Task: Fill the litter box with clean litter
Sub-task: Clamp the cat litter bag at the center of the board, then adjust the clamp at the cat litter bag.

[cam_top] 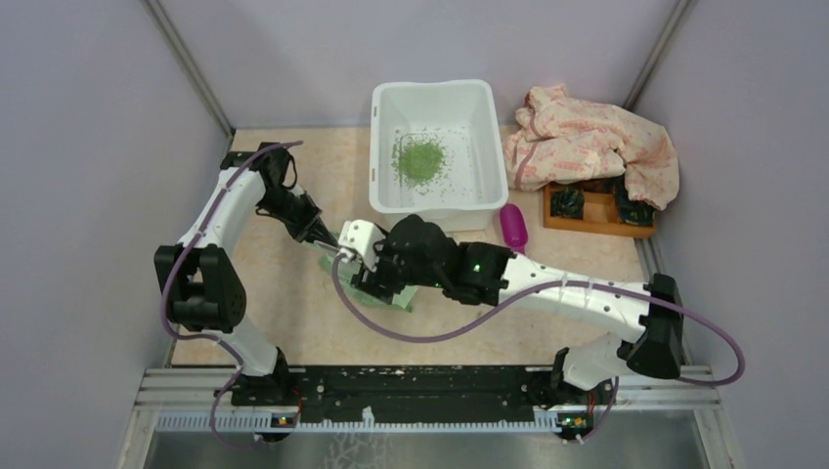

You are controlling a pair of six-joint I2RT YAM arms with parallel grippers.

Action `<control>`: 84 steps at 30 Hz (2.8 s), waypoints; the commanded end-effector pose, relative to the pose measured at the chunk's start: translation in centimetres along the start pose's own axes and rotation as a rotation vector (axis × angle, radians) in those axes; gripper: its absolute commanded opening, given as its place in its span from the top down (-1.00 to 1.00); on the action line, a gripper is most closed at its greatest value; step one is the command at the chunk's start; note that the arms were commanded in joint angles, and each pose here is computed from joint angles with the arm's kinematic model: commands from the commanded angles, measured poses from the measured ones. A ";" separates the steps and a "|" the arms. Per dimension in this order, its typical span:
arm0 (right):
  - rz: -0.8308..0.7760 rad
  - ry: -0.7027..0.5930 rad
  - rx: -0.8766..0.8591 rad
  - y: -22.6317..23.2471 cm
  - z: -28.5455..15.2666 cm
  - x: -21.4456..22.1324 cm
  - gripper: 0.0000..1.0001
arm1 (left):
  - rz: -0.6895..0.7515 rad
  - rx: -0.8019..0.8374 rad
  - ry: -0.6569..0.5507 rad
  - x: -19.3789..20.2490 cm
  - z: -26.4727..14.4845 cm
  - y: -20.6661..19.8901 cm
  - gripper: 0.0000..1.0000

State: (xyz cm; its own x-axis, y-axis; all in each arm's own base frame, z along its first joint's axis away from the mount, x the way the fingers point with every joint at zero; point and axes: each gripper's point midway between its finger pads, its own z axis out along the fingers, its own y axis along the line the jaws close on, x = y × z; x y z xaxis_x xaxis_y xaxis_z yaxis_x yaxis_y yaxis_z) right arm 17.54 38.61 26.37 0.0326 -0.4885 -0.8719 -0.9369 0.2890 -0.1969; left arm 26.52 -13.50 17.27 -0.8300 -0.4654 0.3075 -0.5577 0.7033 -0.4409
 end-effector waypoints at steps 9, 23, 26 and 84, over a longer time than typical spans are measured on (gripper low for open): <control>-0.063 -0.095 0.176 0.2 3.9 -1.3 -0.28 | 0.009 0.017 -0.017 0.3 -0.7 0.0 1.00; -0.014 -0.128 0.236 -1.8 6.7 -1.7 -0.08 | 0.004 0.030 -0.009 0.4 -0.5 -0.2 1.00; -0.002 -0.116 0.242 -2.4 7.0 -1.3 0.09 | 0.004 0.035 -0.007 0.4 -0.5 -0.3 1.00; 0.115 0.295 0.077 -4.8 7.1 1.2 1.00 | 0.012 0.032 -0.021 0.1 -1.0 -0.6 1.00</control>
State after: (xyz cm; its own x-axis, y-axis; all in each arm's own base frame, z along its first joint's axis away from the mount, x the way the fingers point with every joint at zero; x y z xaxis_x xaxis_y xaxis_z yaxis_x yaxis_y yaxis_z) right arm 23.56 42.76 21.60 -0.1512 -0.6806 -0.7169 -0.9086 0.3813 -0.1704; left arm 26.95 -13.84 17.27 -0.8333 -0.4606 0.3057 -0.5528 0.6892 -0.4684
